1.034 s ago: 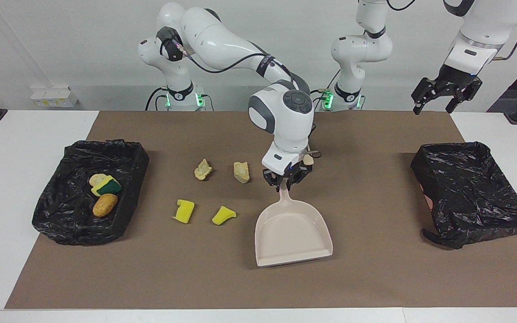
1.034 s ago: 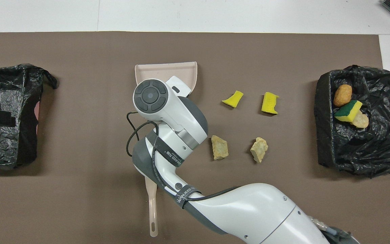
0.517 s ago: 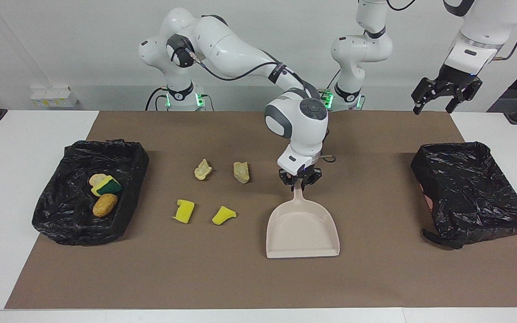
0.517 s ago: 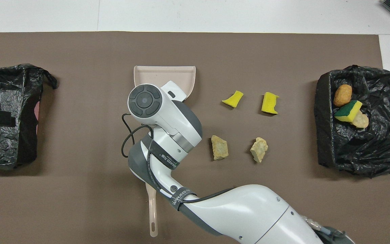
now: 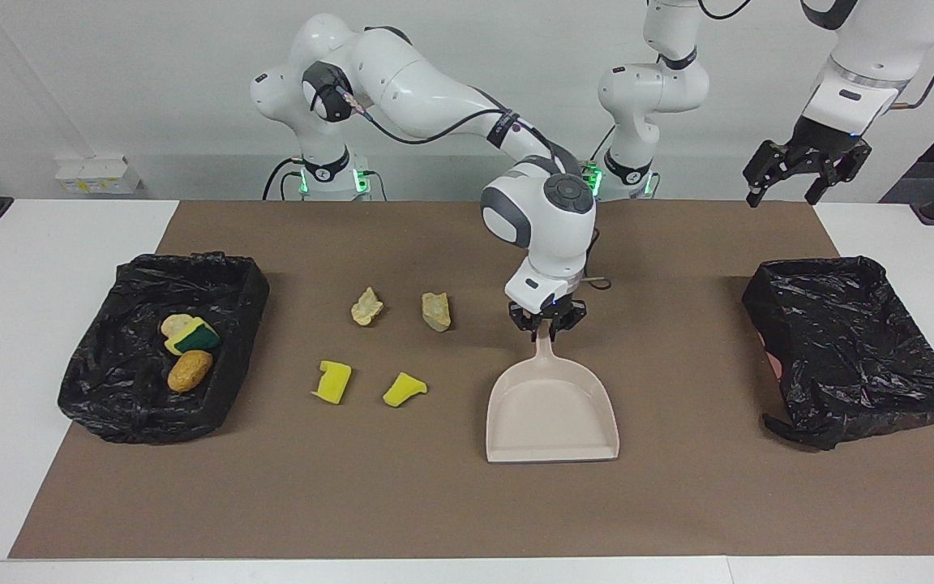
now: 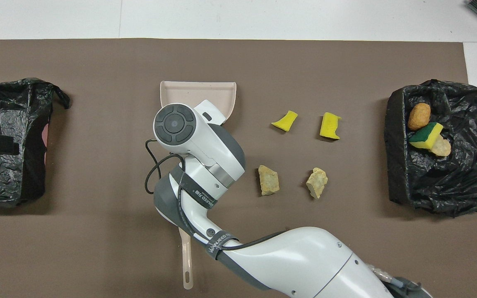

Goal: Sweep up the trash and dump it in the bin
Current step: 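Set down the dustpan and withdraw the right gripper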

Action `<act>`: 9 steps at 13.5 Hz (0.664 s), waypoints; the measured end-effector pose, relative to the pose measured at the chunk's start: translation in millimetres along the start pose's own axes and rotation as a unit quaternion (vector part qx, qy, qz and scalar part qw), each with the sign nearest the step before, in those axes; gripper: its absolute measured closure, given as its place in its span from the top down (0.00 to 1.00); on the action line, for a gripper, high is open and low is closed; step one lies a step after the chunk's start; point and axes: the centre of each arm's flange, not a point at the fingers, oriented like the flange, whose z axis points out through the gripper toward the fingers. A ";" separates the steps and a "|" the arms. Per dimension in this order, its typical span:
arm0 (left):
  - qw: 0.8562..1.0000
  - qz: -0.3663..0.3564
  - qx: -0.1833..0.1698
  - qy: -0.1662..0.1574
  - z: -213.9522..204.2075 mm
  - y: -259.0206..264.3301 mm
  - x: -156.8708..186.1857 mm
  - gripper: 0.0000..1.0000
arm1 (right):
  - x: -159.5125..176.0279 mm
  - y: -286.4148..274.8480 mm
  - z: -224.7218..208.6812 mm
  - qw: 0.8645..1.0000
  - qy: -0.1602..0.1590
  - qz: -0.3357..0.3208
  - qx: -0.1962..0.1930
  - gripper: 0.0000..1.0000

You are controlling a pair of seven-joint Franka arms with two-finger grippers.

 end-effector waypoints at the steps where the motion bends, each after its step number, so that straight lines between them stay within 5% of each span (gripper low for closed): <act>1: 1.000 0.000 0.000 0.000 0.0 0.0 0.0 1.00 | 0.4 -0.2 -1.2 1.000 0.001 0.000 0.001 0.32; 6: 1.000 0.000 0.000 0.000 0.0 0.0 0.0 1.00 | 4.2 -0.8 -22.0 1.000 0.015 0.002 0.012 0.39; 9: 1.000 0.000 0.000 0.000 0.0 0.0 0.0 1.00 | 3.0 -0.8 -58.6 0.999 0.031 0.003 0.027 0.61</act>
